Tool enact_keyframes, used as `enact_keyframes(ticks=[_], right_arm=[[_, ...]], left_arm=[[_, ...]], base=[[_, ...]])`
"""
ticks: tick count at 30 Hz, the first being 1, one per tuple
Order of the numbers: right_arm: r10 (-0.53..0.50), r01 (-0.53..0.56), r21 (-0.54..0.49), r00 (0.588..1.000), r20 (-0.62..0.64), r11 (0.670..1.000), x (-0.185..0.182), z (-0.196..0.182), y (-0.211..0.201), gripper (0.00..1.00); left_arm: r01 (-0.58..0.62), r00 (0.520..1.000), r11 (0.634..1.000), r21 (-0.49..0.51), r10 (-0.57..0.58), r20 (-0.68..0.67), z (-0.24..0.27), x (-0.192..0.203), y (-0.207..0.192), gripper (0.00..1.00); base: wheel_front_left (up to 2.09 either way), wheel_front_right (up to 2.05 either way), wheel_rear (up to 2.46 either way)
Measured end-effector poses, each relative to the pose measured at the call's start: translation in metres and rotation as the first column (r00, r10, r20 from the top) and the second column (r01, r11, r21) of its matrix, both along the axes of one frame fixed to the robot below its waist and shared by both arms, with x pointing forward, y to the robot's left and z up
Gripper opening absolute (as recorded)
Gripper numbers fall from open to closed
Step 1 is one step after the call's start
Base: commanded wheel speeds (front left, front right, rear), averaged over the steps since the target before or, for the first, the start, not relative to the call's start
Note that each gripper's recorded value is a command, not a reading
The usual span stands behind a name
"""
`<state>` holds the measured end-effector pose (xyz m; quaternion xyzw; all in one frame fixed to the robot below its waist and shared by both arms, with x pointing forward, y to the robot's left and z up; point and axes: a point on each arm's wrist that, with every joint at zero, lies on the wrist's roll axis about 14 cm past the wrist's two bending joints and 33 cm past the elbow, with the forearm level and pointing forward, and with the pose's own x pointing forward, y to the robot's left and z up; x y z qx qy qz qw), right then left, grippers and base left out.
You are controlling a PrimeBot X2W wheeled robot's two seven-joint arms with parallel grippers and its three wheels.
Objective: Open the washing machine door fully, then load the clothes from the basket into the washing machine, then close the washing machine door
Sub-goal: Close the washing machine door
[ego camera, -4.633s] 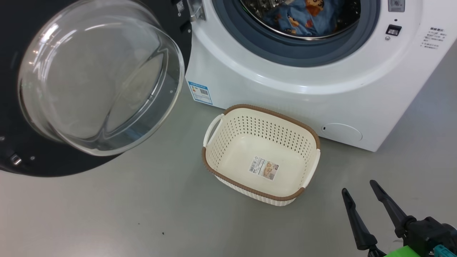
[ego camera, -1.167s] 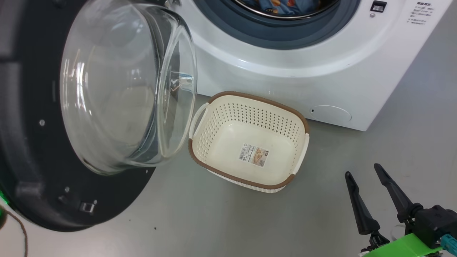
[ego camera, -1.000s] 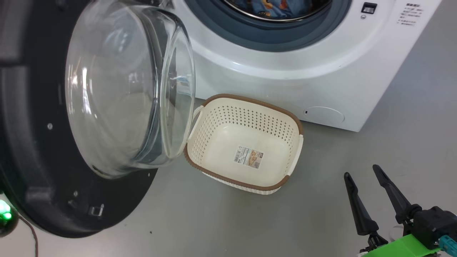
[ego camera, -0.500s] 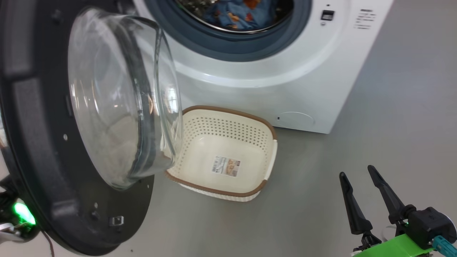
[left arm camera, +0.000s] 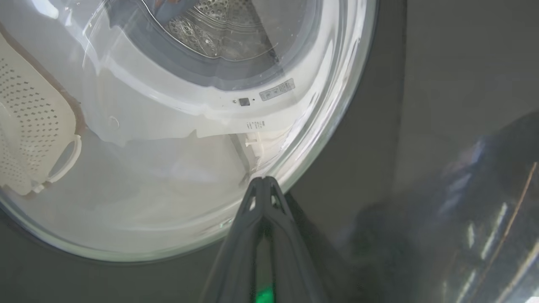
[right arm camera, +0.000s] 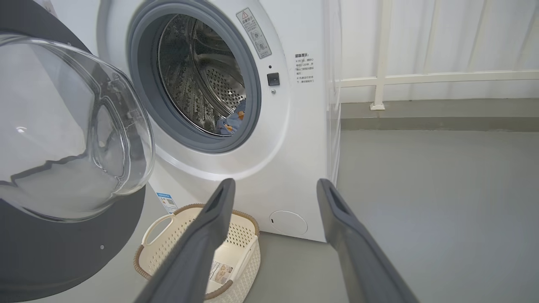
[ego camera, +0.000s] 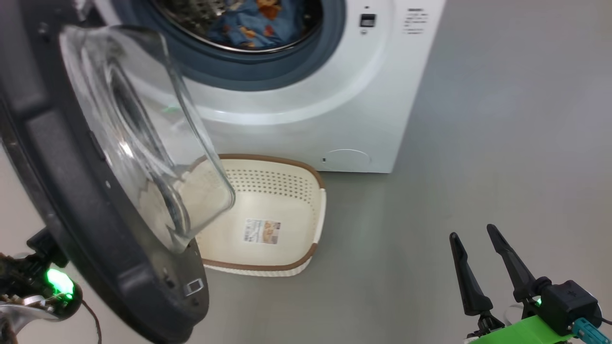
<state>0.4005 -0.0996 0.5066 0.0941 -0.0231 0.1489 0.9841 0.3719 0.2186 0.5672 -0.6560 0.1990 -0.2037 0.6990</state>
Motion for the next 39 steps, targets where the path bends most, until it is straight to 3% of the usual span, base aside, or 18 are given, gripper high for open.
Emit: enact_keyframes(ticks=[16,28,39], right_arm=[[-0.148,0.148,-0.006,0.989,-0.001,0.989,-0.013,-0.003,-0.046,1.00],[-0.244,0.244,-0.015,0.970,0.016,0.970,-0.023,0.002,-0.077,1.00],[-0.303,0.303,-0.013,0.953,0.005,0.953,-0.027,-0.001,-0.096,1.00]], left_arm=[[0.168,0.986,0.985,-0.036,-0.168,0.009,-0.003,0.060,-0.072,0.00],[0.200,0.980,0.976,-0.088,-0.199,0.027,-0.005,0.111,-0.119,0.00],[0.161,0.987,0.982,-0.103,-0.158,0.036,-0.010,0.158,-0.147,0.00]], base=[[0.00,0.00,0.00],[0.00,0.00,0.00],[0.00,0.00,0.00]])
